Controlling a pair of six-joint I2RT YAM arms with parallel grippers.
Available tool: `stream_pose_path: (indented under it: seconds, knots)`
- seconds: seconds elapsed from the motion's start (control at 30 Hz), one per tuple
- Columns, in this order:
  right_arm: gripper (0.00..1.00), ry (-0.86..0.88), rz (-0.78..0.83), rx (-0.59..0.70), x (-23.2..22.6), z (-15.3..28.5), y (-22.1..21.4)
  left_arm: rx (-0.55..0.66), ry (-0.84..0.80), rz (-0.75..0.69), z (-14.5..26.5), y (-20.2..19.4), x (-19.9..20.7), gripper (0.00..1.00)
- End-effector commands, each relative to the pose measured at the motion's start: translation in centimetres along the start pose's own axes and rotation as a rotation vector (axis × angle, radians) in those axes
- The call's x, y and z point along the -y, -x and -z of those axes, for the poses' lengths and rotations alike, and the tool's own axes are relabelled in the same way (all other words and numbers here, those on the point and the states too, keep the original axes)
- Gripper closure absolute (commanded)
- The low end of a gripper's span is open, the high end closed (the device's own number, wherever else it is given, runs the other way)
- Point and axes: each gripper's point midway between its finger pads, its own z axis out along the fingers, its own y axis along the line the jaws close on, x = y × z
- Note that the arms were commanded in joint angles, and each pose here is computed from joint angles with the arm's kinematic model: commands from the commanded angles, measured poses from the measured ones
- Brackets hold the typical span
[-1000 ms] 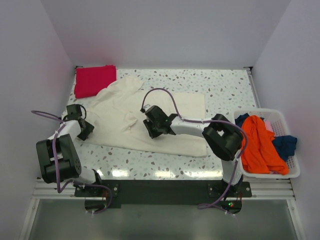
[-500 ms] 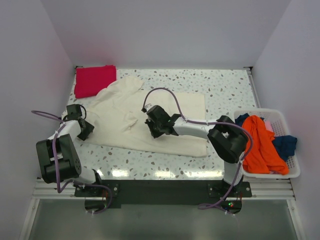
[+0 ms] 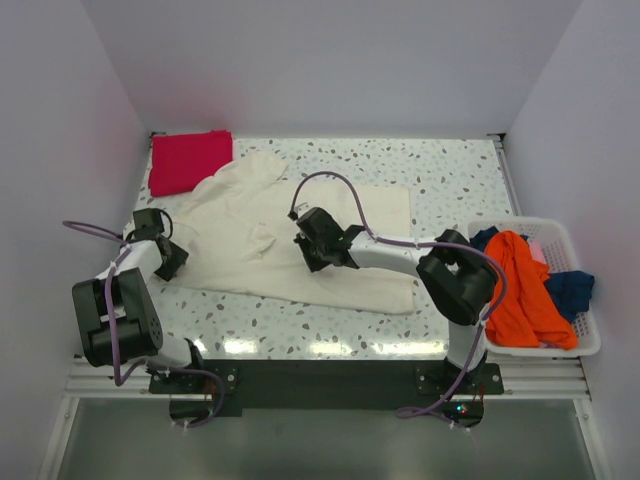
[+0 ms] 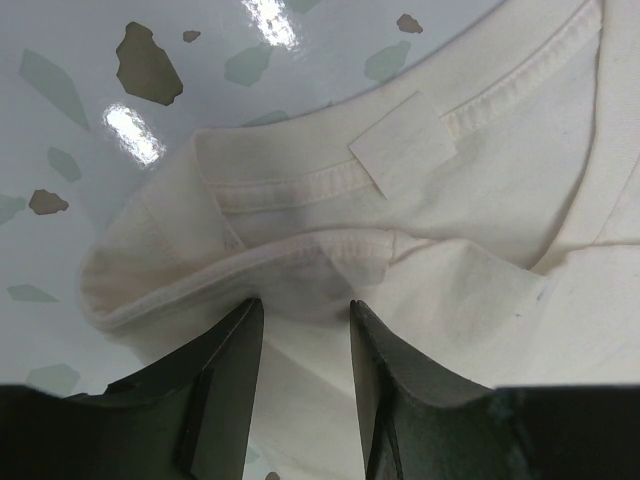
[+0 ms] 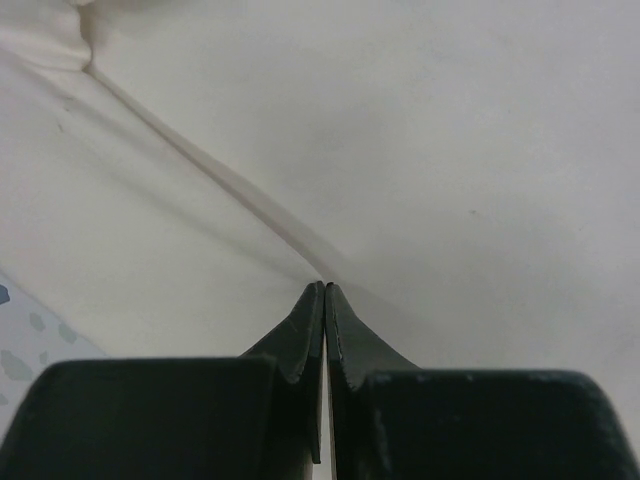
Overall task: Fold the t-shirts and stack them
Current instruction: Fold the tshirt
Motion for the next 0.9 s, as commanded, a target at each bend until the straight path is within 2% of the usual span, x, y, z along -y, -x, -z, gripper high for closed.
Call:
stream_pose_path:
  seconds: [0.0, 0.17, 0.27, 0.3, 0.33, 0.37, 0.43, 0.57, 0.7, 0.77, 0.87]
  knots:
    - [1.0, -0.045, -0.012, 0.065, 1.2, 1.5, 2.4, -0.044, 0.071, -0.029, -0.5, -1.2, -2.1, 0.54]
    - [0.97, -0.036, -0.013, 0.047, 1.0, 1.0, 2.0, -0.043, 0.062, -0.031, -0.4, -1.1, -1.9, 0.54]
    - [0.89, -0.038, -0.017, 0.043, 1.1, 1.0, 1.9, -0.038, 0.038, -0.039, -0.1, -0.9, -1.4, 0.52]
    - [0.86, -0.043, -0.015, 0.046, 1.1, 1.1, 2.0, -0.028, 0.021, -0.048, 0.2, -0.6, -1.1, 0.51]
    - [0.77, -0.046, -0.016, 0.047, 1.2, 1.3, 2.1, -0.026, 0.007, -0.05, 0.4, -0.4, -0.8, 0.5]
    - [0.72, -0.052, -0.016, 0.05, 1.2, 1.5, 2.3, -0.01, -0.011, -0.062, 0.8, 0.2, -0.4, 0.45]
    - [0.62, -0.069, -0.021, 0.052, 1.5, 2.1, 2.5, 0.002, -0.044, -0.074, 1.4, 0.6, 0.2, 0.4]
    - [0.62, -0.159, -0.077, 0.065, 3.4, 4.0, 3.3, 0.058, -0.166, -0.119, 3.7, 2.4, 2.4, 0.33]
    - [0.62, -0.276, -0.176, 0.027, 7.3, 6.3, 1.8, 0.108, -0.287, -0.178, 6.1, 3.6, 4.9, 0.31]
    - [0.62, -0.343, -0.241, 0.045, 9.8, 8.0, 1.6, 0.11, -0.361, -0.214, 7.4, 3.1, 6.6, 0.31]
    - [0.62, -0.462, -0.314, 0.004, 13.4, 10.0, -1.6, 0.101, -0.449, -0.323, 9.2, 0.8, 9.8, 0.31]
